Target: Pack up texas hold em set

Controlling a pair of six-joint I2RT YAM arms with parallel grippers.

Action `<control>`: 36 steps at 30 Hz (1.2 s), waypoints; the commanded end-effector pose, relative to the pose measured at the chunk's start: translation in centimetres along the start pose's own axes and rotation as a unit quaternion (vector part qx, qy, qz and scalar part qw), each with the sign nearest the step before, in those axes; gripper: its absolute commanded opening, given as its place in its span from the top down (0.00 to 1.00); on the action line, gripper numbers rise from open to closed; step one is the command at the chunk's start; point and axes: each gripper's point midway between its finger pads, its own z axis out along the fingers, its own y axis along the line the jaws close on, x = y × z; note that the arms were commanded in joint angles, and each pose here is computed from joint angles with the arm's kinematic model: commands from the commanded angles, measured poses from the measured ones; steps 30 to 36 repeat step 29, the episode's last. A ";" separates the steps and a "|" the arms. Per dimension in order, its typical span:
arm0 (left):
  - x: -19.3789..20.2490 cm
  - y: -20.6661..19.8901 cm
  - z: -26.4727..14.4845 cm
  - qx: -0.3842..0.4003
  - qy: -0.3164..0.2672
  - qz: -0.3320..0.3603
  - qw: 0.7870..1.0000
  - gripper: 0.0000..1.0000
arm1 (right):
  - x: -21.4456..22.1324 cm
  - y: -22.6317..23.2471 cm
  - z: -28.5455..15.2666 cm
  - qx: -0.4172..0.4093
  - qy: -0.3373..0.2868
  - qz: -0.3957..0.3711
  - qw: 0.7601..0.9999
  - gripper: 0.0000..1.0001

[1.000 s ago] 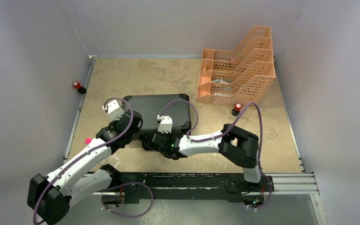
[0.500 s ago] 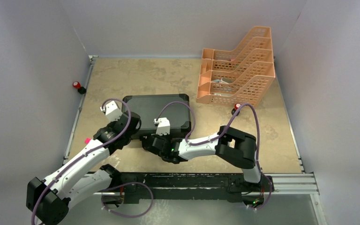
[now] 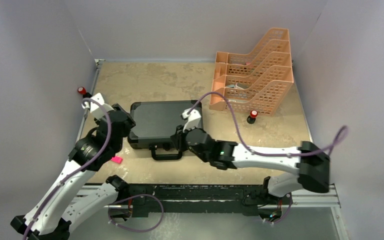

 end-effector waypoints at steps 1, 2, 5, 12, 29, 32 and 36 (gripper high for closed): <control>-4.4 -0.7 -3.1 0.043 -0.037 0.003 0.998 0.51 | -5.9 -2.7 -4.9 0.048 -0.071 -0.008 0.996 0.66; -5.2 -0.8 -3.8 0.051 -0.041 0.004 0.998 0.49 | -7.2 -3.8 -6.1 0.072 -0.089 -0.010 0.993 0.62; -7.7 -0.8 -6.0 0.075 -0.059 0.014 0.995 0.44 | -10.5 -7.6 -9.9 0.151 -0.134 -0.018 0.979 0.53; -12.6 2.9 -10.1 0.080 -0.152 0.034 0.985 0.35 | -14.3 -13.1 -18.0 0.227 -0.199 0.035 0.953 0.37; -16.0 7.5 -13.6 0.039 -0.216 0.012 0.976 0.24 | -20.2 -16.4 -27.6 0.211 -0.287 0.108 0.928 0.17; -16.0 7.5 -13.6 0.039 -0.216 0.012 0.976 0.24 | -20.2 -16.4 -27.6 0.211 -0.287 0.108 0.928 0.17; -16.0 7.5 -13.6 0.039 -0.216 0.012 0.976 0.24 | -20.2 -16.4 -27.6 0.211 -0.287 0.108 0.928 0.17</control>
